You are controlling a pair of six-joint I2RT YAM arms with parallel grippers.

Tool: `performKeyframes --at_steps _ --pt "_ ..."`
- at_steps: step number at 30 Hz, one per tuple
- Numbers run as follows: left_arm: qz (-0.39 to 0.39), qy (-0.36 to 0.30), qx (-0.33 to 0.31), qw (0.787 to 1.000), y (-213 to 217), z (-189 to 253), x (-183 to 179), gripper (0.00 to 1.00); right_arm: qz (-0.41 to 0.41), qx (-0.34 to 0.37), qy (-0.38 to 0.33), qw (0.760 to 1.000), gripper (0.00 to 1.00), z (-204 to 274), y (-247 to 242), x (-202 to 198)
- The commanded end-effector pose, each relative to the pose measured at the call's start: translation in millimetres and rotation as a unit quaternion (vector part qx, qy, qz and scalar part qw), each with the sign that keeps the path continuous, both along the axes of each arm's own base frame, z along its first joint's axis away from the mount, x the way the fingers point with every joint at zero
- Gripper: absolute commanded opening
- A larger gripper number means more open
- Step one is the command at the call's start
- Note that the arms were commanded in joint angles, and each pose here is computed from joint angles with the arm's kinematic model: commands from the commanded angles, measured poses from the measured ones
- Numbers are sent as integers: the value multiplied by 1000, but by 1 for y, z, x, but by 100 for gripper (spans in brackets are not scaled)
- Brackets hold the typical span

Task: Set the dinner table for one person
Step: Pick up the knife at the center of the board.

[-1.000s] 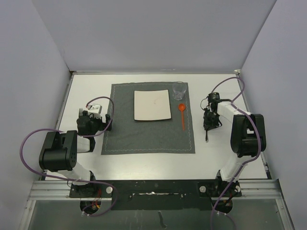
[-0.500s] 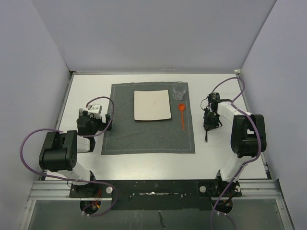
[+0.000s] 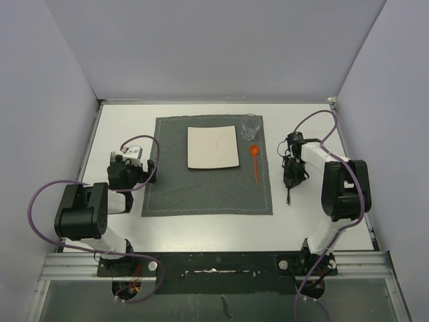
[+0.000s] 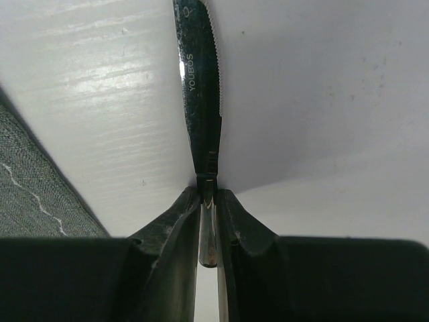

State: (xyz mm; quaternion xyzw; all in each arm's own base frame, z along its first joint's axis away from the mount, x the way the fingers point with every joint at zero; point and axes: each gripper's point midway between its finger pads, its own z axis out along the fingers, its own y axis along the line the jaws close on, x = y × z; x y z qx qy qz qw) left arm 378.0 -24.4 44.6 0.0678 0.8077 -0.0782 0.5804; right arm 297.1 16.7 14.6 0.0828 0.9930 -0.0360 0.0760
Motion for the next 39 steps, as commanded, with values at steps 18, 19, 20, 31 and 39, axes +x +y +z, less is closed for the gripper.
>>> performKeyframes --at_steps 18,19,20,31,39 --pt "-5 -30 2 1000 -1 12 8 98 12 -9 -43 999 0 47 13 14" --pt "-6 -30 2 1000 -1 12 8 98 13 -9 -43 999 0 48 13 15" --pt "-6 -29 2 1000 -1 12 8 98 13 -9 -43 999 0 48 14 15" --pt "-6 -30 2 1000 -1 12 8 98 23 -6 -39 999 0 54 24 18" --pt "-4 -30 3 1000 0 12 8 98 34 -3 -34 999 0 56 33 20"
